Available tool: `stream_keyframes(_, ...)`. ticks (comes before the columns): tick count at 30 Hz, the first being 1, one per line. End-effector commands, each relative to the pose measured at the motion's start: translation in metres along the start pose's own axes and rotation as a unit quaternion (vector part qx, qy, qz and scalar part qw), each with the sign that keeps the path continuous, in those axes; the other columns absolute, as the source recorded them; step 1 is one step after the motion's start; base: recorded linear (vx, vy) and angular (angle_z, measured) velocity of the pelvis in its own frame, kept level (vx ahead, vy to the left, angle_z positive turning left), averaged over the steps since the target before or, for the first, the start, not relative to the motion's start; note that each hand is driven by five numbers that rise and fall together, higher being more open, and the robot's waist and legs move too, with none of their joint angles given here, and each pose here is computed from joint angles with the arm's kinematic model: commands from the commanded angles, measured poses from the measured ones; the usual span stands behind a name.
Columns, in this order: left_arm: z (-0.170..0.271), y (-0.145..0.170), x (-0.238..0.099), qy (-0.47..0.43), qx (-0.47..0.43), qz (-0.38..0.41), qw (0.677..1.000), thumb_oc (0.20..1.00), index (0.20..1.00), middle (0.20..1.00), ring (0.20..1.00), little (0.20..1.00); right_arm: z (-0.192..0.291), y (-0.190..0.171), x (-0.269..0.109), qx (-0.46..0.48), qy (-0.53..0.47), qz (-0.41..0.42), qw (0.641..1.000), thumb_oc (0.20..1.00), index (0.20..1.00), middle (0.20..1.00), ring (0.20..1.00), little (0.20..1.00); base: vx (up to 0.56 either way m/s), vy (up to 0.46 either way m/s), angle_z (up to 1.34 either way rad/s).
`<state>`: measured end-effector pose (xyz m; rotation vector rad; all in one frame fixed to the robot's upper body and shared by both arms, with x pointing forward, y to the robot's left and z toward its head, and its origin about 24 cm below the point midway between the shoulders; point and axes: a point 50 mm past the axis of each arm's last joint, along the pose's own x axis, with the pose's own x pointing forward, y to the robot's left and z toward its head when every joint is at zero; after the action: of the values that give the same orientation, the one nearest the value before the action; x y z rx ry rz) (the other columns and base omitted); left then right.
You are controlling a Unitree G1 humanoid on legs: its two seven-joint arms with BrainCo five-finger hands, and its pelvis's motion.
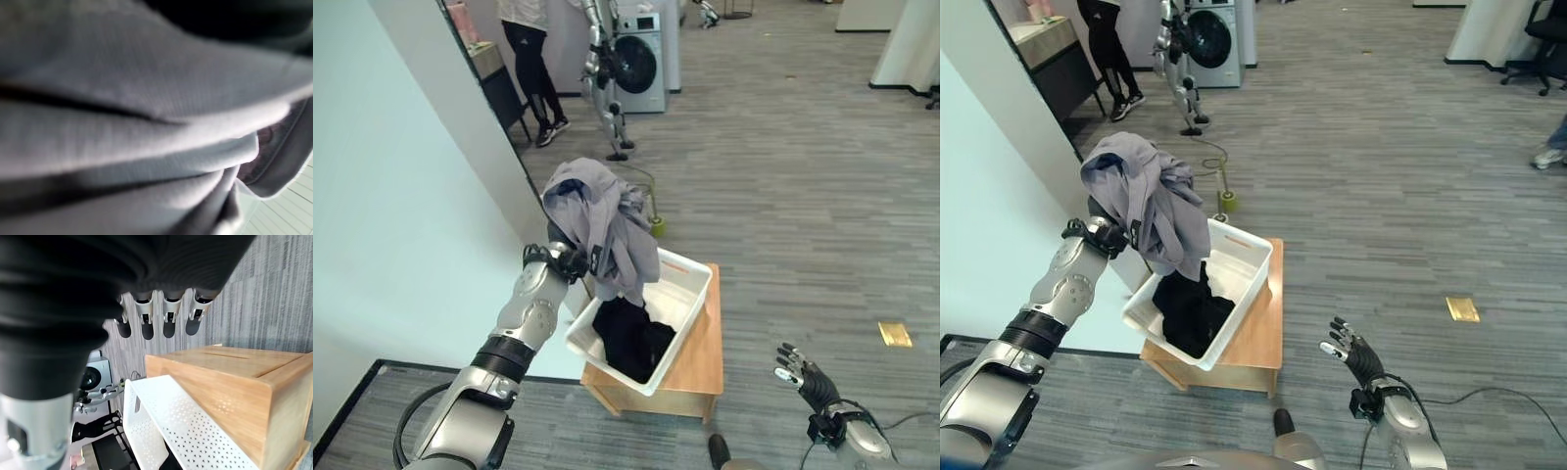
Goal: Pick up bed clothes into laundry basket.
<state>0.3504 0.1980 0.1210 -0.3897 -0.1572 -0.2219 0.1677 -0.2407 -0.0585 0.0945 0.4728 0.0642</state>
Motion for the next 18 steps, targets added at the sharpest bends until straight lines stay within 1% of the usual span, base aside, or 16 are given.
stream_keyframes(1,0.040,-0.001,0.023,-0.063,0.046,0.003,0.997,0.200,0.200,0.200,0.200,0.200,0.023,-0.005,0.000,-0.029,-0.040,0.015,0.999,1.000,1.000,1.000,1.000,1.000,0.00,0.009,-0.27)
stream_keyframes(7,0.036,0.016,0.020,-0.043,0.070,0.038,0.996,0.200,0.200,0.200,0.200,0.200,0.027,-0.005,0.000,-0.036,-0.043,0.022,0.998,1.000,1.000,1.000,1.000,1.000,-0.05,0.007,-0.23)
stream_keyframes(10,0.022,0.026,0.017,-0.003,0.112,0.055,0.992,0.200,0.200,0.200,0.200,0.200,0.036,-0.002,0.006,-0.044,-0.055,0.035,0.997,1.000,1.000,1.000,1.000,1.000,-0.11,0.013,-0.32)
stream_keyframes(11,0.022,0.026,0.017,-0.003,0.112,0.055,0.992,0.200,0.200,0.200,0.200,0.200,0.036,-0.002,0.006,-0.044,-0.055,0.035,0.997,1.000,1.000,1.000,1.000,1.000,-0.09,0.007,-0.37)
stream_keyframes(12,0.015,0.031,0.015,0.022,0.139,0.061,0.988,0.200,0.200,0.200,0.200,0.200,0.040,-0.001,0.008,-0.046,-0.060,0.038,0.996,1.000,1.000,1.000,1.000,1.000,-0.06,0.007,-0.34)
stream_keyframes(13,0.007,0.045,0.010,0.061,0.180,0.087,0.978,0.344,0.344,0.344,0.344,0.344,0.043,0.001,0.010,-0.045,-0.065,0.044,0.996,1.000,1.000,1.000,1.000,1.000,-0.06,0.007,-0.38)
stream_keyframes(14,0.008,0.045,0.011,0.060,0.180,0.086,0.978,1.000,1.000,1.000,1.000,1.000,0.043,0.001,0.011,-0.045,-0.066,0.044,0.996,1.000,1.000,1.000,1.000,1.000,-0.04,0.015,-0.34)
stream_keyframes(15,0.003,0.056,0.007,0.096,0.230,0.099,0.963,1.000,1.000,1.000,1.000,1.000,0.042,0.003,0.011,-0.044,-0.063,0.048,0.996,1.000,1.000,1.000,1.000,1.000,-0.03,0.019,-0.36)
stream_keyframes(16,0.006,0.067,0.007,0.127,0.299,0.111,0.939,1.000,1.000,1.000,1.000,1.000,0.041,0.004,0.012,-0.044,-0.061,0.053,0.996,1.000,1.000,1.000,1.000,1.000,-0.02,0.024,-0.36)
stream_keyframes(17,0.007,0.072,0.007,0.157,0.366,0.101,0.912,1.000,1.000,1.000,1.000,1.000,0.038,0.004,0.011,-0.043,-0.056,0.055,0.996,1.000,1.000,1.000,1.000,1.000,-0.01,0.011,-0.23)
stream_keyframes(18,0.011,0.076,0.007,0.166,0.405,0.108,0.893,1.000,1.000,1.000,1.000,1.000,0.034,0.004,0.010,-0.042,-0.050,0.055,0.996,1.000,1.000,1.000,1.000,1.000,0.00,0.003,-0.14)
